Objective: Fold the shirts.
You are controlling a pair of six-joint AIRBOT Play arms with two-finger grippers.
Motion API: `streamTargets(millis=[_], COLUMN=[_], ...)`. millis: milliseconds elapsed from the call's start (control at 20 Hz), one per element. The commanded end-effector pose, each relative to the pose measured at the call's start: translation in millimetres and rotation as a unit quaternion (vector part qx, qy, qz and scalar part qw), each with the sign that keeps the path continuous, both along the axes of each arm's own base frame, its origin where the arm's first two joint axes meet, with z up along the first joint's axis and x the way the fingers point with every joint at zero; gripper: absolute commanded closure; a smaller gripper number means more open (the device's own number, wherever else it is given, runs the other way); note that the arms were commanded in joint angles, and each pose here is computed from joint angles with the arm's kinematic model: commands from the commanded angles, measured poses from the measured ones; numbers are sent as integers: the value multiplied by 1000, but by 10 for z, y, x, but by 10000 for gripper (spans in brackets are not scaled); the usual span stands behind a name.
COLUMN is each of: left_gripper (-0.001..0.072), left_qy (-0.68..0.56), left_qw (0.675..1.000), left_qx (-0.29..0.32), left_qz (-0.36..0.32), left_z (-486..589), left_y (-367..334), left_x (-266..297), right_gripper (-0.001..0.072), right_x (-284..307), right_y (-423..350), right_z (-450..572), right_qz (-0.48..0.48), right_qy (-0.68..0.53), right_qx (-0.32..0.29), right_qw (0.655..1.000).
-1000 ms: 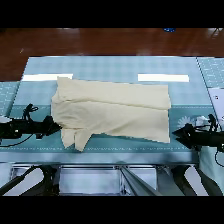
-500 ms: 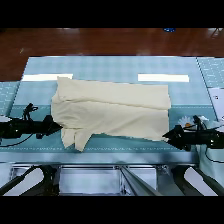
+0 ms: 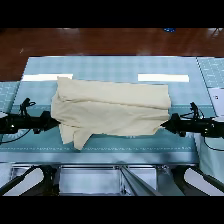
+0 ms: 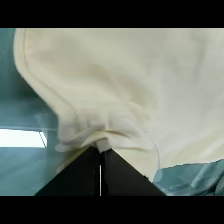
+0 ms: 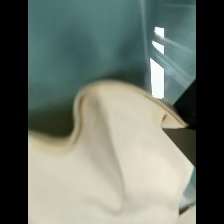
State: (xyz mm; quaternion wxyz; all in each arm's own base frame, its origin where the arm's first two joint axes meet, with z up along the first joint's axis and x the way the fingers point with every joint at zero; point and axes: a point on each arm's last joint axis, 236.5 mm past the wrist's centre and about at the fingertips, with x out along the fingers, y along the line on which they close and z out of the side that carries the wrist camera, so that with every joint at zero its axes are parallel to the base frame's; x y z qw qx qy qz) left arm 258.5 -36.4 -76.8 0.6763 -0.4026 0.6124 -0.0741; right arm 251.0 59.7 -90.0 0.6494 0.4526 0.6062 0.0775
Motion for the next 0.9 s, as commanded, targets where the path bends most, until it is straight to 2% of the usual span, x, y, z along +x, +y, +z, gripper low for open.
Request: streamTargets(millis=[0,150,350,650,850], left_gripper=[684,684,684,685,684], left_qy=[-46,-103,-122,-109,-77], left_qw=[999,995,992,994,996], left_qx=[-10,-7,3,-17,-36], left_qz=[-9,5,-13,-28,-42], left_z=[384,720,830,742,498], left_y=[33,128,76,-174,-265], left_x=[295,704,1255,2215,2510], right_gripper=[691,691,692,691,691], right_x=[216,576,1051,1569,1840], right_y=[21,-149,-278,-415,-495], right_z=[334,617,870,783,645], right_qz=[32,23,9,-15,-24], right_qy=[-44,-84,-122,-129,-135], right_qx=[17,-5,9,46,47], right_qw=[998,996,992,990,989])
